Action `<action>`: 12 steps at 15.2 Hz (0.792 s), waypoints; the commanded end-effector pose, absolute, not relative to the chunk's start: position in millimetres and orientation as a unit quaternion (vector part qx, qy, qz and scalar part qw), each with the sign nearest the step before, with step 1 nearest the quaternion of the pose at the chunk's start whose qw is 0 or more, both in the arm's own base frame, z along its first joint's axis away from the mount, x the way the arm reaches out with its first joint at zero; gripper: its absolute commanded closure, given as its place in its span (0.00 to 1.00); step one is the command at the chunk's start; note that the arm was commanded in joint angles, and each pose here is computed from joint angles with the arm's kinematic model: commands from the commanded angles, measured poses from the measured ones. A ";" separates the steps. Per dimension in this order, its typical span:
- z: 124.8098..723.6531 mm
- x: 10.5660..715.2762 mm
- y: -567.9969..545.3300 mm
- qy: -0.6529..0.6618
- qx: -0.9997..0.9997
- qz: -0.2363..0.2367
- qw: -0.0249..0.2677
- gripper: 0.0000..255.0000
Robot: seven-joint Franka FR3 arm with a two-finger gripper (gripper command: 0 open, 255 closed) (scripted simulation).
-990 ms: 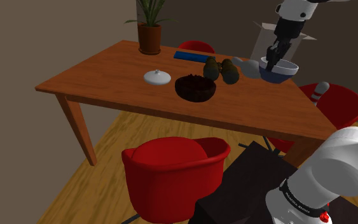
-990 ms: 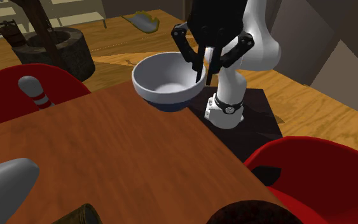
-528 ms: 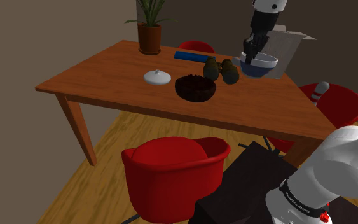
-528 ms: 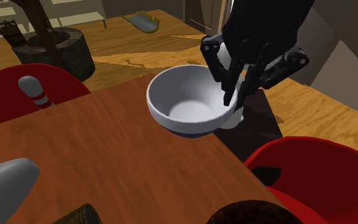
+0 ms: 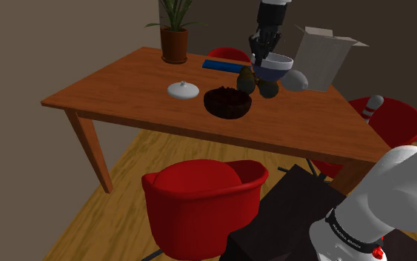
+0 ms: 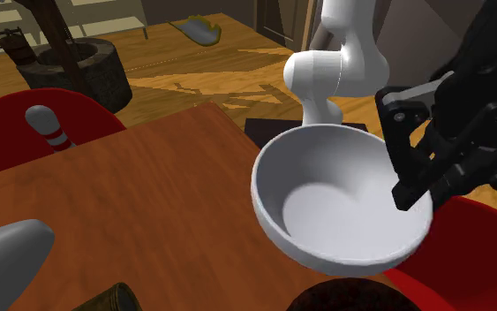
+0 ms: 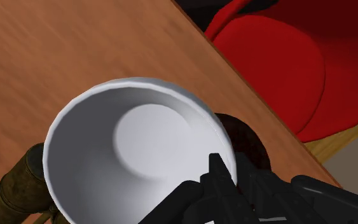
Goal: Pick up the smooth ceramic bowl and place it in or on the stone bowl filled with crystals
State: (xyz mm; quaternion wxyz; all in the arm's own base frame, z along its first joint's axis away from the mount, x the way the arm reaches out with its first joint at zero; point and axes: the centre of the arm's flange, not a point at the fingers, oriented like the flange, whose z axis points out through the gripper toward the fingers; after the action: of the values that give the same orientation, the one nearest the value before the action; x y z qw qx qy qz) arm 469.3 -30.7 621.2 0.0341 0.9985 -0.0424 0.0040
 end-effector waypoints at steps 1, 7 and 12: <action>622.0 493.9 -17.0 -0.043 0.999 0.004 0.034 1.00; 630.0 560.1 25.8 -0.043 0.999 0.004 0.034 1.00; 611.0 577.2 36.9 -0.043 0.999 0.004 0.034 1.00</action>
State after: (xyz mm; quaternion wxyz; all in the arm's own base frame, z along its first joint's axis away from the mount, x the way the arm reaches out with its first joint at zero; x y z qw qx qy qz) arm 576.6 36.5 615.6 0.0340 0.9985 -0.0425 0.0038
